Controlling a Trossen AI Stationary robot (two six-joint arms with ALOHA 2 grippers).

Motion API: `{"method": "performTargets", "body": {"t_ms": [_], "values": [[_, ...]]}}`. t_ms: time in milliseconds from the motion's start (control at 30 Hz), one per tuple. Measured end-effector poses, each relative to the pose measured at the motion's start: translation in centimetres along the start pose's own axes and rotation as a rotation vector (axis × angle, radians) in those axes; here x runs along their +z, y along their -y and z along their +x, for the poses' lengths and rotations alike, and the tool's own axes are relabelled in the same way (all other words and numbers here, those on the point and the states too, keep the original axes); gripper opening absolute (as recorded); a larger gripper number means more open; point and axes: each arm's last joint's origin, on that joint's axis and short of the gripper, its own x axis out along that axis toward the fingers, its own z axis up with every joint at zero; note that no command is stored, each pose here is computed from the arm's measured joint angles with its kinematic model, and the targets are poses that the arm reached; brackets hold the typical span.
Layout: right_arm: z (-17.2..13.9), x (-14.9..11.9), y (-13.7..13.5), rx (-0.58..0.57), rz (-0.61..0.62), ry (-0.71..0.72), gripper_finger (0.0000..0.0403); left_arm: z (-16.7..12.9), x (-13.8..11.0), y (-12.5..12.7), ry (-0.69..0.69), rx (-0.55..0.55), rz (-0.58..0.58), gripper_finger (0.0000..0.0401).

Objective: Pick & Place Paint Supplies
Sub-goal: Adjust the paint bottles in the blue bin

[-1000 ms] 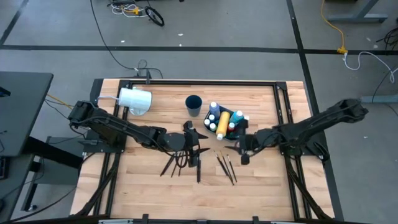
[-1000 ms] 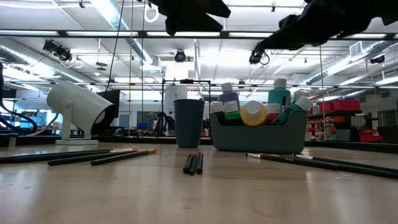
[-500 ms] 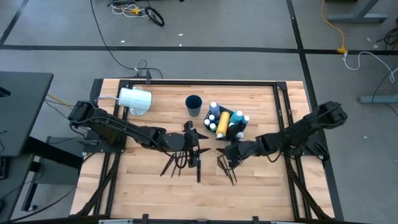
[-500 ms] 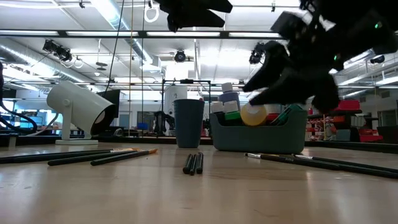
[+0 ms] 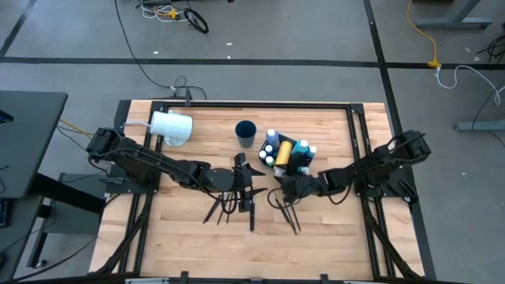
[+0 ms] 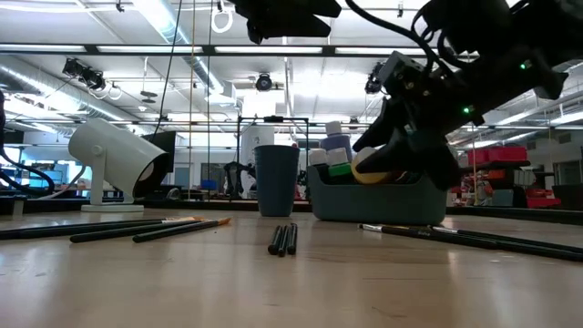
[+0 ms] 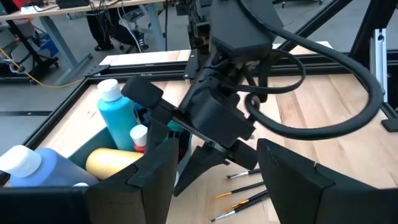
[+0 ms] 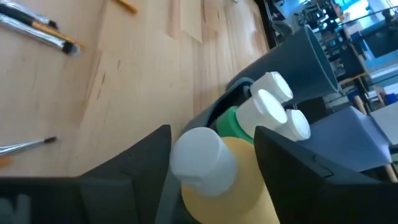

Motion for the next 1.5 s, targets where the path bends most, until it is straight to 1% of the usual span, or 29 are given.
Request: {"method": "performTargets", "body": {"t_ms": [133, 300, 400, 500, 600, 667, 733, 900, 967, 1033, 1133, 1233, 1400, 1433, 1500], "values": [[0.2, -0.2, 0.3, -0.015, -0.011, -0.017, 0.0204, 0.0, 0.0, 0.0, 0.000, 0.000, 0.000, 0.0229], [0.5, -0.5, 0.7, -0.069, -0.031, -0.057, 0.0168, 0.0, 0.0, 0.0, 0.000, 0.000, 0.000, 0.0229], [0.5, -0.7, 0.6, -0.049, -0.127, -0.065, 0.0155, 0.0, 0.0, 0.0, 0.000, 0.000, 0.000, 0.0229], [0.5, -0.8, 0.6, -0.045, -0.189, -0.075, 0.0159, 0.0, 0.0, 0.0, 0.000, 0.000, 0.001, 0.0229], [0.7, -0.9, 1.0, -0.102, -0.186, -0.104, 0.0169, 0.0, 0.0, 0.0, 0.000, 0.000, 0.017, 0.0229], [0.8, -0.9, 1.3, -0.145, -0.176, -0.121, 0.0169, 0.0, 0.0, 0.0, 0.000, 0.000, 0.027, 0.0229], [0.8, -0.8, 1.5, -0.181, -0.161, -0.126, 0.0159, 0.0, 0.0, 0.0, 0.000, 0.000, 0.031, 0.0229], [0.7, -0.3, 1.9, -0.245, -0.155, -0.106, 0.0116, 0.0, 0.0, 0.0, 0.000, 0.000, 0.032, 0.0229], [0.6, -0.1, 2.3, -0.262, -0.148, -0.104, 0.0116, 0.0, 0.0, 0.0, 0.001, 0.000, 0.033, 0.0229], [0.6, -0.1, 3.0, -0.273, -0.094, -0.096, 0.0116, 0.0, 0.0, 0.0, 0.001, 0.000, 0.033, 0.0229], [0.6, -0.2, 4.5, -0.286, 0.043, -0.081, 0.0137, 0.0, 0.0, 0.0, 0.001, 0.001, 0.036, 0.0229], [0.4, -0.2, 6.3, -0.344, 0.162, -0.076, 0.0153, 0.0, 0.0, 0.0, -0.001, 0.000, 0.058, 0.0229], [0.0, -0.8, 9.6, -0.401, 0.357, -0.055, 0.0138, 0.0, 0.0, 0.0, 0.000, 0.000, 0.064, 0.0229], [0.0, -1.1, 10.2, -0.391, 0.395, -0.048, 0.0135, 0.0, 0.0, 0.0, 0.000, 0.000, 0.064, 0.0229], [0.0, -1.7, 11.3, -0.325, 0.466, -0.030, 0.0133, 0.0, 0.0, 0.0, -0.001, 0.000, 0.064, 0.0229]]}}
